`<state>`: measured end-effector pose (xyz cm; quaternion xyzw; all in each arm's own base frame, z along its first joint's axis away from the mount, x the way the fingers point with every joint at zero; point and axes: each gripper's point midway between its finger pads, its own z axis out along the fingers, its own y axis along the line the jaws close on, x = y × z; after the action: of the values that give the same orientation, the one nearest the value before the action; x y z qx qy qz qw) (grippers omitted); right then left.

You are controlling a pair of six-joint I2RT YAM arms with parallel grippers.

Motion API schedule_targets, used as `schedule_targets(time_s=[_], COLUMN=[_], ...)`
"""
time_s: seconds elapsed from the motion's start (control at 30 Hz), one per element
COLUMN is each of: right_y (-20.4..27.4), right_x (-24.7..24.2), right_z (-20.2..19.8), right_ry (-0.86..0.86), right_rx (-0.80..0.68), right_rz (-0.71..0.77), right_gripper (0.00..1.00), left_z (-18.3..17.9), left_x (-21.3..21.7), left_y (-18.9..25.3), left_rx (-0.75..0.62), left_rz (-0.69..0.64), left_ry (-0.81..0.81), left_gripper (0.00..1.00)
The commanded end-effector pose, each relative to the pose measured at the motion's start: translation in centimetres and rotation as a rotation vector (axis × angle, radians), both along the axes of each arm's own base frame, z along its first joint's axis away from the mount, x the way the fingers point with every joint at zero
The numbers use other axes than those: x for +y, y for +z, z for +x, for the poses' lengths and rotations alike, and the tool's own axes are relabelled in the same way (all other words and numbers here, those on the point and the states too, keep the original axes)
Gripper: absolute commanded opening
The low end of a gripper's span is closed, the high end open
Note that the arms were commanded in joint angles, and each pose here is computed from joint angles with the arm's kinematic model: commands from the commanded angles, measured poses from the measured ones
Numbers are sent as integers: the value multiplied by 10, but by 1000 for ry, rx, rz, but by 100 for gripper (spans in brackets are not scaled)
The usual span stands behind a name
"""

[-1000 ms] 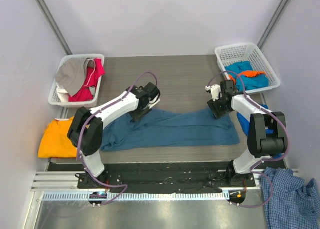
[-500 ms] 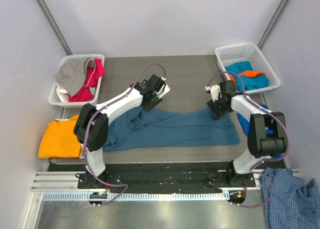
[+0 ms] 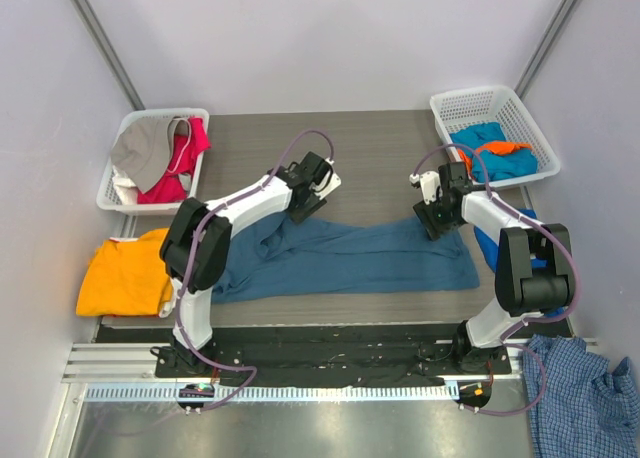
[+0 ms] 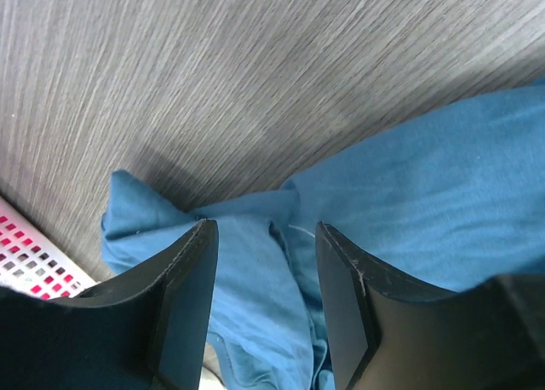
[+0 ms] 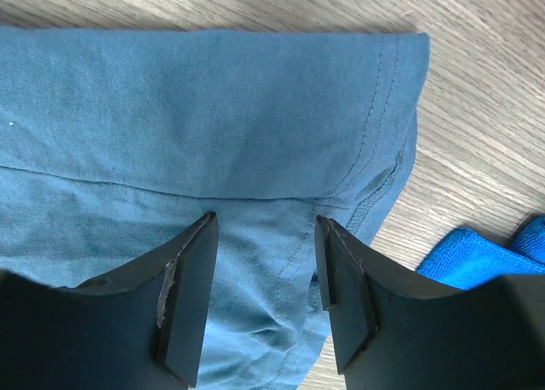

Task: Fold and stack the t-shirts
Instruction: Fold the other side of the tshirt into a rectangle

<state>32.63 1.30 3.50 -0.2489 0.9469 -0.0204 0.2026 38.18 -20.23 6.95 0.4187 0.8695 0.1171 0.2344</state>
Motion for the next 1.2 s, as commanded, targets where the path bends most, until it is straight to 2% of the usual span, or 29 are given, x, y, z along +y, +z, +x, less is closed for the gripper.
schedule_targets(time_s=[0.0,0.2,0.4,0.57,0.6,0.63,0.77,0.83,0.87,0.9,0.93,1.17], right_y=[11,10,10,10,10,10,10,9,9,11,10,8], right_x=[2,2,2,1,1,2,1,2,2,1,1,1], right_z=[6,5,5,5,5,5,5,4,4,5,5,4], right_ry=[-5,-3,-3,-6,-7,-5,-6,-5,-7,-7,-9,-9], right_rx=[-55,-54,-55,-55,-55,-55,-54,-52,-52,-57,-56,-49], right_rz=[7,7,8,5,5,4,4,4,3,3,2,1], right_gripper=[56,56,56,56,56,56,56,56,56,56,56,56], left_z=[20,27,28,26,25,25,22,22,21,22,21,12], left_x=[-6,3,11,17,18,19,22,23,24,24,25,39], left_y=[11,3,-3,-10,-13,-14,-17,-17,-18,-17,-15,18], left_rx=[-69,-65,-48,-33,-27,-25,-17,-15,-11,-15,-17,-86], left_rz=[-21,-10,4,10,15,16,18,18,18,18,15,4], left_ry=[-1,17,28,30,32,33,31,34,33,35,37,73], left_gripper=[53,52,45,31,22,20,19,15,12,2,0,0])
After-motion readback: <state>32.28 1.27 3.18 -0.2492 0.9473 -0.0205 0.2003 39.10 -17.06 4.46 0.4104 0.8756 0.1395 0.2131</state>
